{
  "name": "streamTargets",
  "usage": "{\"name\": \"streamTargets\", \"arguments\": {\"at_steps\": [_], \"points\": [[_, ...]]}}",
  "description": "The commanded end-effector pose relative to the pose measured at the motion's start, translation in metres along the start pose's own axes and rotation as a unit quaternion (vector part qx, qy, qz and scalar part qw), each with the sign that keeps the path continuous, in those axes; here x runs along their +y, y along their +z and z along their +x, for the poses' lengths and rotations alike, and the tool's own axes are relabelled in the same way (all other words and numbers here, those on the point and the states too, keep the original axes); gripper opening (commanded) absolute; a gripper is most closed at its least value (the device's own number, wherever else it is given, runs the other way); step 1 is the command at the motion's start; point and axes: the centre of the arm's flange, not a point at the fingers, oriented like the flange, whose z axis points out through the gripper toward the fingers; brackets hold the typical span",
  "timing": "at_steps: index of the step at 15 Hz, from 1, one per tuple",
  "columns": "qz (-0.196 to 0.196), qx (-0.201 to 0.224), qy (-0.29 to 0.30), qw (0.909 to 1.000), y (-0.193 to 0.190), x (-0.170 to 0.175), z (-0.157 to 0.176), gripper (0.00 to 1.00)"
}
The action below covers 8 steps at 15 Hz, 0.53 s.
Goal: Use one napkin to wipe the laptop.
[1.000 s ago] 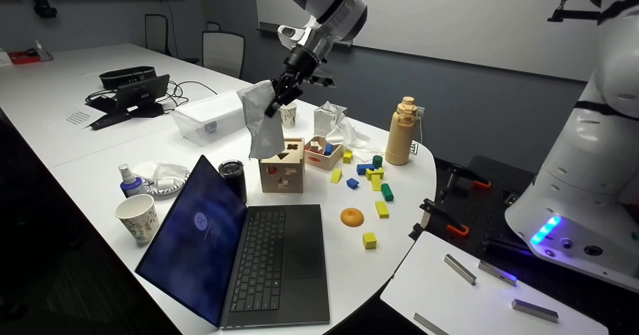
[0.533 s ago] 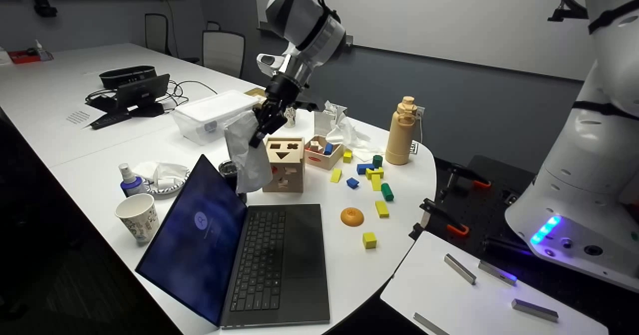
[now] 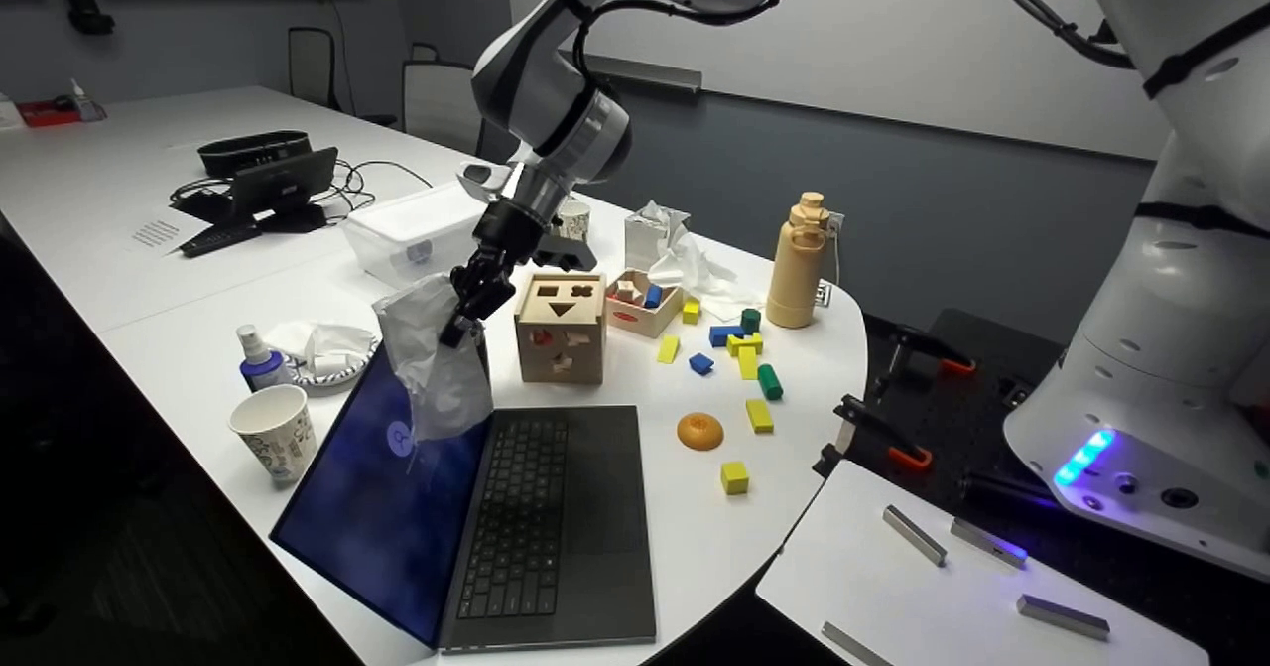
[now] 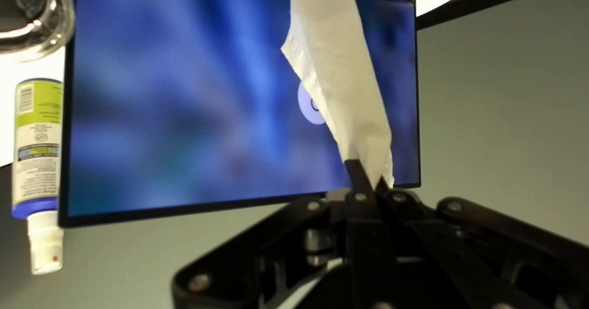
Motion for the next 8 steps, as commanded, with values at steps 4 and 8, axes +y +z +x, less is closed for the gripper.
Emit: {"name": "streamTargets", "arguments": {"at_steps": [4,8], "points": [[0.019,0.031,0.033,0.9988,0.067,0.045,0.004,0.0],[-0.006,0.021,0.088,0.9958,0.076,0.032,0.004,0.0]]}}
